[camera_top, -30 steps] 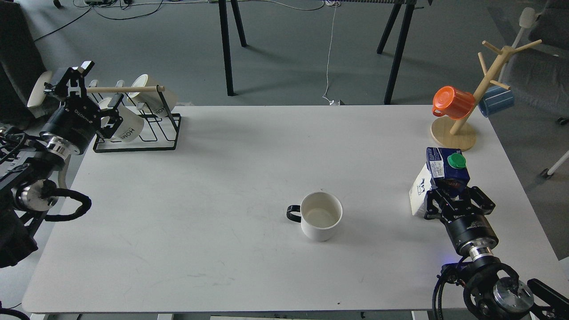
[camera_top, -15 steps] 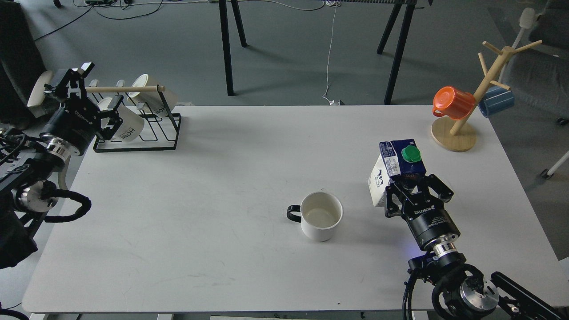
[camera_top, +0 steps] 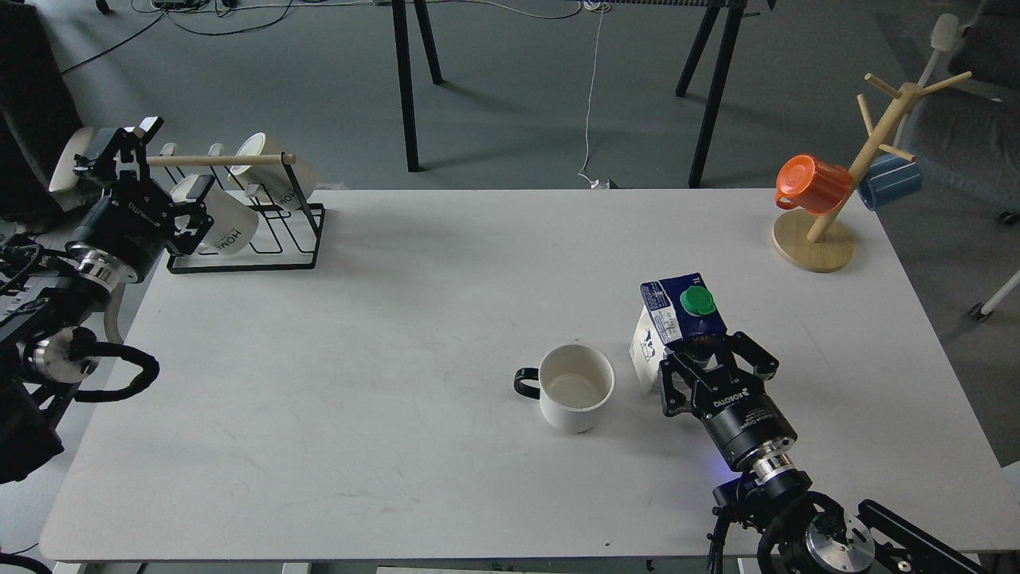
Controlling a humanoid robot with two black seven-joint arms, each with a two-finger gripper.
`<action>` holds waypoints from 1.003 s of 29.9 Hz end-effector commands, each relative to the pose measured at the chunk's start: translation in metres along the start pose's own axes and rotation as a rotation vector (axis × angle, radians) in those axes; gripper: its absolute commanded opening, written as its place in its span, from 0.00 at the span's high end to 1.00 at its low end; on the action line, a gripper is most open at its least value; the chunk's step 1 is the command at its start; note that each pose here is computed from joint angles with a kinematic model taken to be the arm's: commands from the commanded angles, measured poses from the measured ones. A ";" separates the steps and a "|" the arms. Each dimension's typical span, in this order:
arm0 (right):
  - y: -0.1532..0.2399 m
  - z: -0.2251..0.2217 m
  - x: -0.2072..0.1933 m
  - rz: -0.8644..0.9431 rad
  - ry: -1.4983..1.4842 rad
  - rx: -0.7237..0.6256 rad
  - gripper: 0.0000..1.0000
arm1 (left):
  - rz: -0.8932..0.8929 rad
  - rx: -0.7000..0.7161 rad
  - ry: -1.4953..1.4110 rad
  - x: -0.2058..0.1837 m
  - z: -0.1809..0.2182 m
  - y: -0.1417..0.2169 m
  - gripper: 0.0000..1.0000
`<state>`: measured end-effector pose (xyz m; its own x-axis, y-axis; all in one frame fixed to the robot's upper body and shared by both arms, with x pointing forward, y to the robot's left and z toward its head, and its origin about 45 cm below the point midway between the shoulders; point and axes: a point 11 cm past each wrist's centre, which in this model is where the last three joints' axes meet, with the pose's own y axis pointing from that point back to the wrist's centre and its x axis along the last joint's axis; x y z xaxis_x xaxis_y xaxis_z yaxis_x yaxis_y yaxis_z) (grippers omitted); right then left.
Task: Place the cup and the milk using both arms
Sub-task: 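Slide the milk carton with the right gripper toward the white mug, then release the milk carton beside the mug by opening the right gripper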
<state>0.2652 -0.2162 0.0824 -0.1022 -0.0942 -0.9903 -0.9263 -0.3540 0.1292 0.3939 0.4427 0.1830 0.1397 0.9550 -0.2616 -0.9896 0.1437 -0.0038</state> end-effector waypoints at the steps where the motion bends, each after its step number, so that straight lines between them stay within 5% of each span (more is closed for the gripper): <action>1: 0.000 0.005 0.002 -0.001 0.020 -0.016 0.61 | 0.000 0.000 0.000 0.000 0.000 0.000 0.05; 15: 0.001 0.020 0.007 0.011 0.025 -0.056 0.54 | 0.003 0.003 0.000 0.001 -0.001 0.001 0.05; 24: 0.002 0.019 0.008 0.014 0.025 -0.056 0.29 | 0.011 0.010 -0.004 0.004 -0.003 0.003 0.04; 28: 0.003 0.019 0.008 0.014 0.024 -0.055 0.06 | 0.009 0.022 -0.010 0.004 -0.006 0.004 0.04; 30: 0.004 0.020 0.008 0.014 0.021 -0.055 0.03 | 0.007 0.022 -0.011 0.003 -0.006 0.004 0.04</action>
<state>0.2546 -0.2001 0.0734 -0.1060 -0.1221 -0.9868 -0.9032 -0.4032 0.1469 0.3904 0.4451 0.1768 0.1322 0.9585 -0.2525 -0.9898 0.1413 0.0181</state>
